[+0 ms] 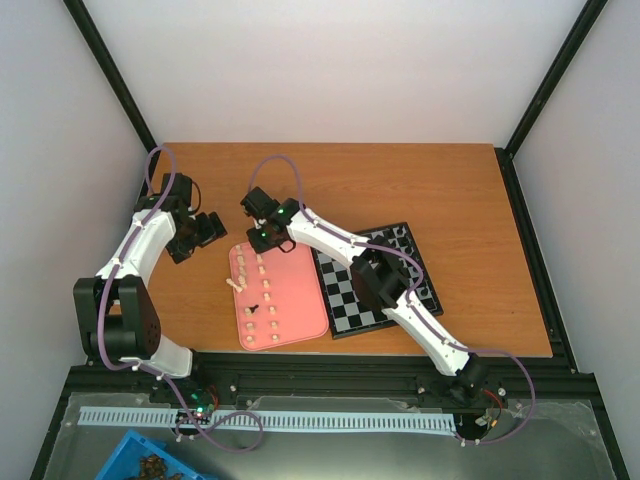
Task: Set up the chess pieces on the board
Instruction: Pick up the chess piece from the storage box.
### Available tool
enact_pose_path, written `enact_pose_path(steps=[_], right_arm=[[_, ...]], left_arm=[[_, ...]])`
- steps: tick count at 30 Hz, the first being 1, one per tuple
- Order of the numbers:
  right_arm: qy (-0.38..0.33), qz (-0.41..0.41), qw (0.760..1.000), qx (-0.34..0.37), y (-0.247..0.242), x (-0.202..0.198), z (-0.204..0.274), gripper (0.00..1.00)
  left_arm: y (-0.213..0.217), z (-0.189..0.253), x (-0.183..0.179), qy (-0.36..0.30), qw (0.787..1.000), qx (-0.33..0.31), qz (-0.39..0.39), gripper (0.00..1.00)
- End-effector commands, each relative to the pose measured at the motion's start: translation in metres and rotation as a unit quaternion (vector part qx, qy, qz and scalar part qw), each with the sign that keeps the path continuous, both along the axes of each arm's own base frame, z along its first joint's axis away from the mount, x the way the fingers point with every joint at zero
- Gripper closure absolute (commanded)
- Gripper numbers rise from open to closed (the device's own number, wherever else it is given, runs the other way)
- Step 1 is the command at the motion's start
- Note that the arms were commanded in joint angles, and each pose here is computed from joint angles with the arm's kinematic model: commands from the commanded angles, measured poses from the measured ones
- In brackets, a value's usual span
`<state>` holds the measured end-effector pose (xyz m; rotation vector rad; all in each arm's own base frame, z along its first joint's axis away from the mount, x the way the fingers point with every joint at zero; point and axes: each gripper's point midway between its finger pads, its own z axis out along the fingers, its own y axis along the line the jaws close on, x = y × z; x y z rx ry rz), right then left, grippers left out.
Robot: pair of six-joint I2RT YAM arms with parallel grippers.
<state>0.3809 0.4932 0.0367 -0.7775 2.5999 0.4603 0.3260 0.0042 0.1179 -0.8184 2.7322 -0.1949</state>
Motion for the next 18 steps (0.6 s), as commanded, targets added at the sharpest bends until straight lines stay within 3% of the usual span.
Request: enact_pose_path(steps=[1,4,9,18], right_arm=[[-0.003,0.006,1.0,-0.011,0.002,-0.003,-0.004,0.9],[-0.005,0.009,1.0,-0.013,0.001,-0.004,-0.001,0.97],[-0.018,0.01,1.0,-0.02,-0.005,-0.003,0.013,0.97],[-0.041,0.012,0.999,-0.006,-0.03,-0.013,0.084,0.97]], left_arm=[[0.001,0.002,0.005,-0.01,1.0,-0.008,0.006,0.0],[0.0,0.001,0.005,-0.009,1.0,-0.008,0.005,0.0],[0.001,0.001,0.005,-0.009,1.0,-0.006,0.004,0.0],[0.0,0.003,0.007,-0.008,1.0,-0.007,0.001,0.0]])
